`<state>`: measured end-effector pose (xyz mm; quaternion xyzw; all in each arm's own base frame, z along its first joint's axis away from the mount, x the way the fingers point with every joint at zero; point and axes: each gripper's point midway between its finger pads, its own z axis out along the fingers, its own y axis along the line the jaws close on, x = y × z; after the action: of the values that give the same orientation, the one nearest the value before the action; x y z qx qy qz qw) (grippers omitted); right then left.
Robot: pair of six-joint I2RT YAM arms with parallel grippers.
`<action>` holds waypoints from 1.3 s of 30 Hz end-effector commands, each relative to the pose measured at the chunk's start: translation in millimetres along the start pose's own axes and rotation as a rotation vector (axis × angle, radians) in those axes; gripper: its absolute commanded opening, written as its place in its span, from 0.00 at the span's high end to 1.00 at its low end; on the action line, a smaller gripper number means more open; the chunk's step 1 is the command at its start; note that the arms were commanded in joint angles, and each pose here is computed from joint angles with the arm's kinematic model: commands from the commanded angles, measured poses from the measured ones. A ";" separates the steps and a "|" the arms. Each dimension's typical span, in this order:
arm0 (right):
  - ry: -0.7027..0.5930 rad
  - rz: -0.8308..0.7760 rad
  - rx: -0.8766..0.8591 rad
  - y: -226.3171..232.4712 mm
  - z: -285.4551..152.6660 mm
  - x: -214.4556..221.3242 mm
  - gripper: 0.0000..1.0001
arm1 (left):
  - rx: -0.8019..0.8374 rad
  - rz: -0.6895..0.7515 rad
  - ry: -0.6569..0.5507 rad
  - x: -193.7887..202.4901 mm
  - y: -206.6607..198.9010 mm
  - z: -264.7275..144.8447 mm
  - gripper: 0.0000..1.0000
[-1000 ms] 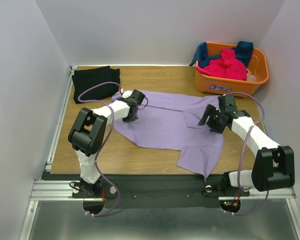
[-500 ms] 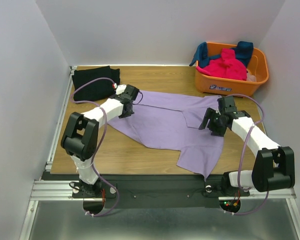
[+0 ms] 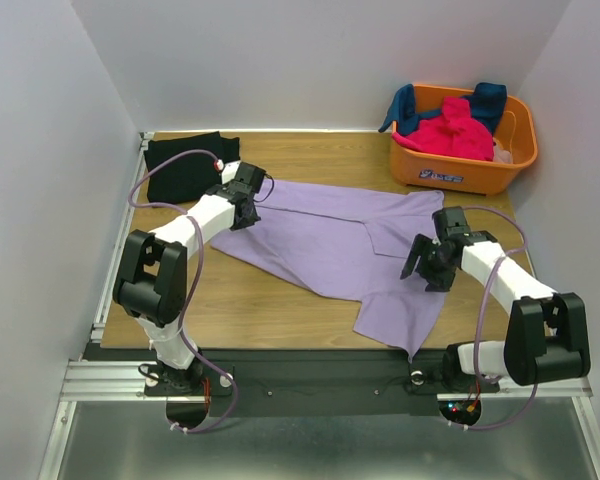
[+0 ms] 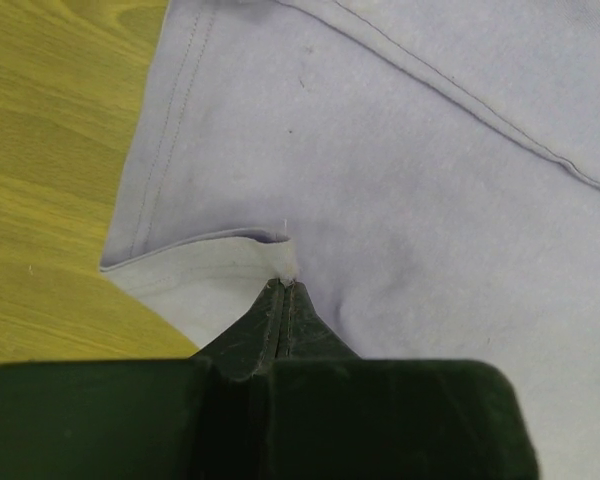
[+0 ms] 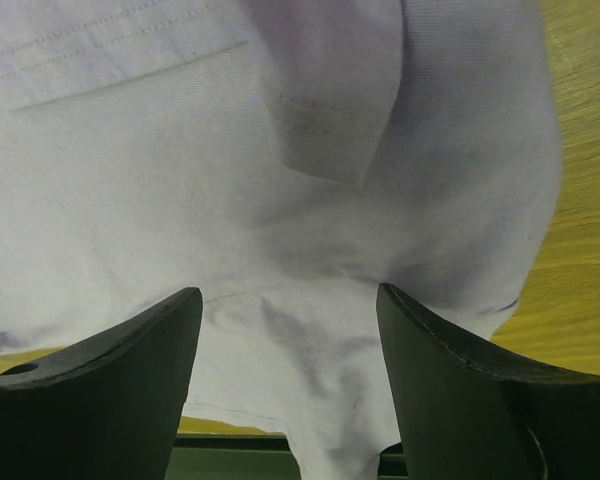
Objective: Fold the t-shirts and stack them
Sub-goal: Fold the tshirt
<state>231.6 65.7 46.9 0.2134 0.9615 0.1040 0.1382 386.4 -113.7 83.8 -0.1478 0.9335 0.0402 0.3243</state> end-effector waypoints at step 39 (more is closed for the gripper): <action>0.071 0.062 0.044 11.2 -39.8 11.6 0.18 | -0.002 -0.005 -0.006 -65.6 32.6 56.4 1.00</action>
<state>264.7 70.0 98.0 0.2258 0.9519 0.1122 0.1739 443.5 -54.8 62.3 -0.1566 0.9380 0.0492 0.3053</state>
